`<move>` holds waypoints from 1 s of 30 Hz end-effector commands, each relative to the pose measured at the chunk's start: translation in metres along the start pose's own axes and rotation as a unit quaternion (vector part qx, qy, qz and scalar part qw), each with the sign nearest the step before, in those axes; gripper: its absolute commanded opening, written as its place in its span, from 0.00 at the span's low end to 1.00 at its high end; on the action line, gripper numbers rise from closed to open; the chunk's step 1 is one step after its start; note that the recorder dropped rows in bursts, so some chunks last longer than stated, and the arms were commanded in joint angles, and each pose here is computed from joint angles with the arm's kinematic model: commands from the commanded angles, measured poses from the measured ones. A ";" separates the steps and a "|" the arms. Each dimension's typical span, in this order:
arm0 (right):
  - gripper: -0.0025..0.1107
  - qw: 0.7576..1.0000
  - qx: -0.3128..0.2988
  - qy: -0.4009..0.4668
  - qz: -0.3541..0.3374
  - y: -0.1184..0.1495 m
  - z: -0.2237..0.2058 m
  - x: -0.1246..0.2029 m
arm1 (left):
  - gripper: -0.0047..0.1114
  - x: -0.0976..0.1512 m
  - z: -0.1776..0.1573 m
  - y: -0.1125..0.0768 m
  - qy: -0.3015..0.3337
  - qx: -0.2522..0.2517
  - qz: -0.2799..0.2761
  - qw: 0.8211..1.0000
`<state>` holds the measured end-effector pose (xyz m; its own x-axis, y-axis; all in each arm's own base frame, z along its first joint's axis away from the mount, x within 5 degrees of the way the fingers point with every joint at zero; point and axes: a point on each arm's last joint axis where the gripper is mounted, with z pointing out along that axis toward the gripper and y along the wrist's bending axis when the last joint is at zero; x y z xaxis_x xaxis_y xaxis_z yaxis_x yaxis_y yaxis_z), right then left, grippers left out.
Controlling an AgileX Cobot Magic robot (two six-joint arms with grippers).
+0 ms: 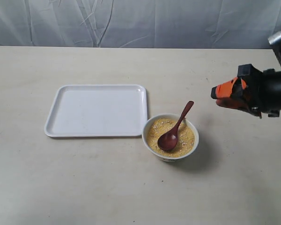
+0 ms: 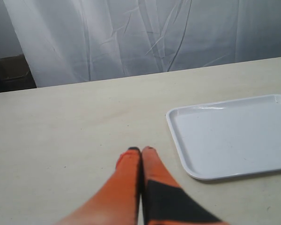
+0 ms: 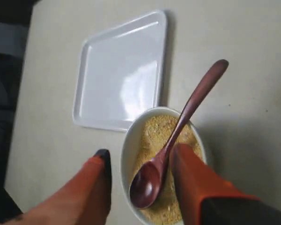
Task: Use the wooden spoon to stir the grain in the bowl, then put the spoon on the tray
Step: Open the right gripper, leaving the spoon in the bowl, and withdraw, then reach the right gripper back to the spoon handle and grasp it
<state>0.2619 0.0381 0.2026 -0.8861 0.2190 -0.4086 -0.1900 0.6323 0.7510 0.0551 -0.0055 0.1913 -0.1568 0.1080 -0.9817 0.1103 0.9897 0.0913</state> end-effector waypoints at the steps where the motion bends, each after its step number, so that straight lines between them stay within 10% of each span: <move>1: 0.39 0.994 -0.052 -0.065 0.069 -0.035 0.017 0.017 | 0.04 0.000 0.000 0.000 -0.004 -0.001 0.003 1.000; 10: 0.55 0.993 -0.065 -0.012 0.094 -0.081 0.062 0.019 | 0.04 0.000 0.000 0.000 -0.004 -0.001 0.003 1.000; 30: 0.51 0.990 -0.100 0.032 0.097 -0.084 0.121 -0.008 | 0.04 0.000 0.000 0.000 -0.004 -0.001 0.003 1.000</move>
<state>0.3342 0.0722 0.0781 -0.9375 0.2620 -0.2289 -0.0937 0.4433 0.8915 0.0551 -0.0055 0.1913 -0.1568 0.1080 -0.9817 0.1103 0.9897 0.0913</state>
